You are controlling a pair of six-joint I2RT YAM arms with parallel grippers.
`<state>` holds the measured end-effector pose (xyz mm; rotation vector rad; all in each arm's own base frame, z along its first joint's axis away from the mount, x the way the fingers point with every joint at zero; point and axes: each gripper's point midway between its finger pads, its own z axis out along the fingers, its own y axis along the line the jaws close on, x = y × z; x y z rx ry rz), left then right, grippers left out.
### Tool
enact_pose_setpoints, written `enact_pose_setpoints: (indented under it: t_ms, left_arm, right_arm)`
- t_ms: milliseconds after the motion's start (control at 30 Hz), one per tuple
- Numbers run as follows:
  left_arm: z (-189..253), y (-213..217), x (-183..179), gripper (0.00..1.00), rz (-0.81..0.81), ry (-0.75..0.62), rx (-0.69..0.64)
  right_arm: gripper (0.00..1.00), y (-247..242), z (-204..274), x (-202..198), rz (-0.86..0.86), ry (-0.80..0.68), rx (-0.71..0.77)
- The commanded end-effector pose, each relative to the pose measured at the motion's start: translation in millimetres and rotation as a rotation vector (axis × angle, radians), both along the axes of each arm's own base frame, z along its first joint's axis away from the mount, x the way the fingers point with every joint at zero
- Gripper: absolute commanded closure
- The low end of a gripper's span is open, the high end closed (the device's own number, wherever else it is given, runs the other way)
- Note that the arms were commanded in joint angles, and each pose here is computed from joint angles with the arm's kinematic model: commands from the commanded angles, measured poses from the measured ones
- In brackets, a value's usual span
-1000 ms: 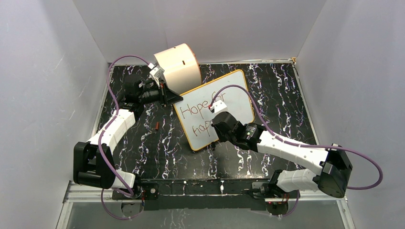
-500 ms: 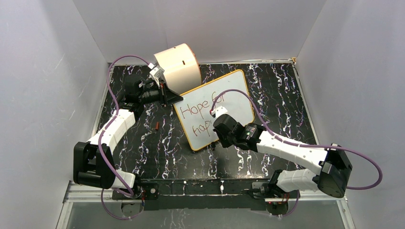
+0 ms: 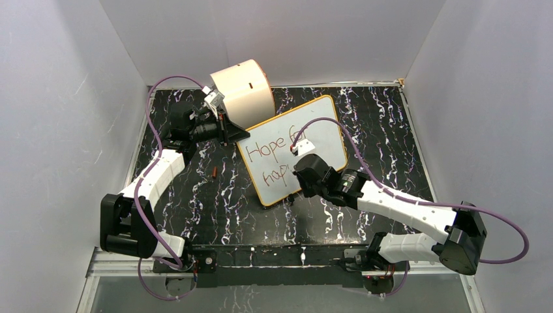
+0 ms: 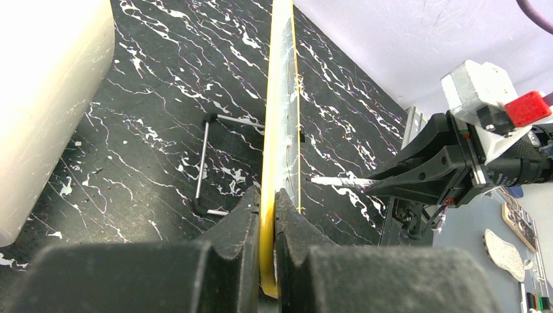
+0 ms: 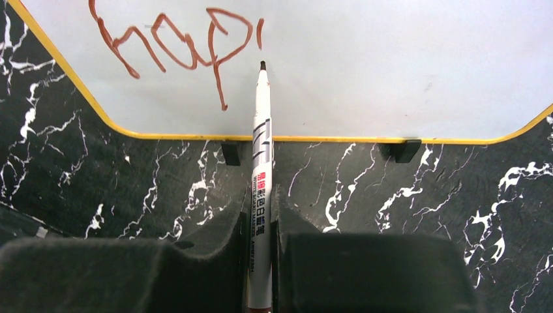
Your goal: Write a sentence on the whiteboard
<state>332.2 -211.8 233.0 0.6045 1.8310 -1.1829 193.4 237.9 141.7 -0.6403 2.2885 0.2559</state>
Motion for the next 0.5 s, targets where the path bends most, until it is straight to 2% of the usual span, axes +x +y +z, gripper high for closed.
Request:
enact_pose_setpoints:
  t_ms: [0, 467]
  left_arm:
    - [-33.7, -0.4, -2.0, 1.00, 0.012, 0.070, 0.070]
    - [-32.5, 0.4, -1.3, 1.00, 0.018, 0.064, 0.072]
  right_arm:
    - [1.00, 6.5, 24.6, 19.4, -0.040, -0.110, 0.066]
    - [1.00, 18.7, 31.5, 28.6, -0.022, -0.139, 0.083]
